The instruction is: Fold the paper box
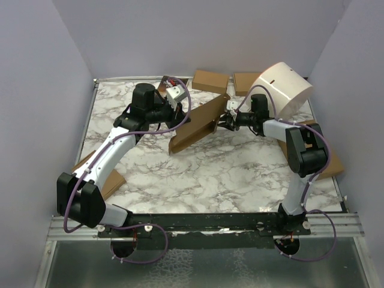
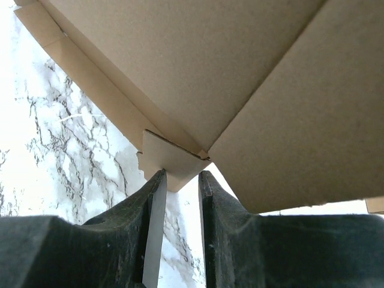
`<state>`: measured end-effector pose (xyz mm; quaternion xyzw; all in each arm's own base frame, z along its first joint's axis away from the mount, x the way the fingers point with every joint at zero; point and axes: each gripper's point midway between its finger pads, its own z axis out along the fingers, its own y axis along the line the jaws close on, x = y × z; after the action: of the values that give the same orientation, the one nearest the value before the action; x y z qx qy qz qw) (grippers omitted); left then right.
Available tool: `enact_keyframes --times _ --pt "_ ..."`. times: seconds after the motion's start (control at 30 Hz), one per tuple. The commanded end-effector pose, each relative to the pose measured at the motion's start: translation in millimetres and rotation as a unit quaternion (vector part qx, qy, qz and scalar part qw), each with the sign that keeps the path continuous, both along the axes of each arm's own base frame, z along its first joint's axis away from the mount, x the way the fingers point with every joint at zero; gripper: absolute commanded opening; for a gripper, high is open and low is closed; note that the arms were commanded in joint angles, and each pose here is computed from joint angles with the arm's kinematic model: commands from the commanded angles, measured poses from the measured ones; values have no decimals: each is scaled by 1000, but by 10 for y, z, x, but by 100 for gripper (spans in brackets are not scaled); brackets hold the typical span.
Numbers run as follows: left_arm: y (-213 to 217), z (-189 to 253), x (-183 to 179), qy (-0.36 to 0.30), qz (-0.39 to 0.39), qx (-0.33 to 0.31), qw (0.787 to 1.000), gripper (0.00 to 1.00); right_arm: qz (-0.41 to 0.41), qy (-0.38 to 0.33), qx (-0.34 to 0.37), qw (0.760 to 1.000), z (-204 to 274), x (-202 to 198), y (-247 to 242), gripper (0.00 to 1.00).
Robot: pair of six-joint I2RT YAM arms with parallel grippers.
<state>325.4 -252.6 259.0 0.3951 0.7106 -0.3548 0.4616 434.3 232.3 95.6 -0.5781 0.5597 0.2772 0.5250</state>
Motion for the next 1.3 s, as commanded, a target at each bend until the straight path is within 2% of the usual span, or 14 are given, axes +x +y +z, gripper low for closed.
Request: enact_keyframes --times 0.0,0.4,0.57,0.73,1.27 --pt "-44 -113 -76 42 -21 -6 999 0 8 10 15 1000 44 15 162 28" --pt "-30 -119 -52 59 -27 -24 998 0 -10 22 25 999 61 120 179 36" --pt "-17 -126 -43 64 -28 -26 997 0 -4 20 26 999 60 144 202 32" --pt "6 -150 -25 72 -24 -26 997 0 16 20 32 999 76 123 242 22" --pt "104 -169 56 81 -7 -35 996 0 28 38 42 998 94 124 320 15"
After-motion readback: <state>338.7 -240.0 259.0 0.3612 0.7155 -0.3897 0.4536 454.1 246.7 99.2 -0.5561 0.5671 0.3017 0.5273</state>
